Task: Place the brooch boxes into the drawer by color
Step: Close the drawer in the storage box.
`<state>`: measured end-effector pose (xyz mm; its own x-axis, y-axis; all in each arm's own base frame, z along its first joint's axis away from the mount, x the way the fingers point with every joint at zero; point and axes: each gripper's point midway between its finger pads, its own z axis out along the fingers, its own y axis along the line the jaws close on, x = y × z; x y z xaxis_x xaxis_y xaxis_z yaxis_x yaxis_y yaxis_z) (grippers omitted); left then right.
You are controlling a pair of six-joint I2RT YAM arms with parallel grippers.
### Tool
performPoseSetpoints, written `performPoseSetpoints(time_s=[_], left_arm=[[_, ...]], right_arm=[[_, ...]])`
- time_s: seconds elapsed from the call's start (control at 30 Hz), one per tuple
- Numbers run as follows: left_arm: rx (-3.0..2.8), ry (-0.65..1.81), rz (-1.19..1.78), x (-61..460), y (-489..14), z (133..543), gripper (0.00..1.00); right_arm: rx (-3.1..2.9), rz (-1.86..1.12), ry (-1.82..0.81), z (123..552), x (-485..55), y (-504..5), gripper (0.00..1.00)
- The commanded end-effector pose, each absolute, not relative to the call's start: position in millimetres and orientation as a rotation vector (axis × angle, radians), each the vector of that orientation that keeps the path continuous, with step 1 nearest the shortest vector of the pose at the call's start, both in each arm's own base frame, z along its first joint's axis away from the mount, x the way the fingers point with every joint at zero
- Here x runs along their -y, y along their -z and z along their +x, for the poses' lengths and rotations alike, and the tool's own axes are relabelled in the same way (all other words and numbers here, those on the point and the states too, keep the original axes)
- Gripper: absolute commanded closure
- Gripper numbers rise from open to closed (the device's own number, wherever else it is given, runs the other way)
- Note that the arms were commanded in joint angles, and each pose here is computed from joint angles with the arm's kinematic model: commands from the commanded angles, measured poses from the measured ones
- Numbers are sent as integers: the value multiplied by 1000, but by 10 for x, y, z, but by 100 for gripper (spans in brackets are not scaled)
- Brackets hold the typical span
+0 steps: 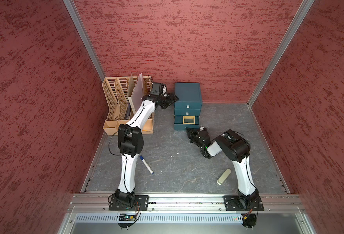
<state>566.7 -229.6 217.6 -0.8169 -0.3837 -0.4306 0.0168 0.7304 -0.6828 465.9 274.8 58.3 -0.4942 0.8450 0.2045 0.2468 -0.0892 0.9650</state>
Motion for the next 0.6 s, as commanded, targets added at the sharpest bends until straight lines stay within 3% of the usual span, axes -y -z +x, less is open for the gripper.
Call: performPoseSetpoints(time_s=[0.0,0.57], left_arm=[[-2478,853,-306,2208,-1895,5522,24],[-2484,850,-308,2214,-1882,5520,25]], right_arm=[[-1722,1209,-1612,4758,-2739,-532,100],[-1697,1263,-1586,5119,-2752,-524,100]])
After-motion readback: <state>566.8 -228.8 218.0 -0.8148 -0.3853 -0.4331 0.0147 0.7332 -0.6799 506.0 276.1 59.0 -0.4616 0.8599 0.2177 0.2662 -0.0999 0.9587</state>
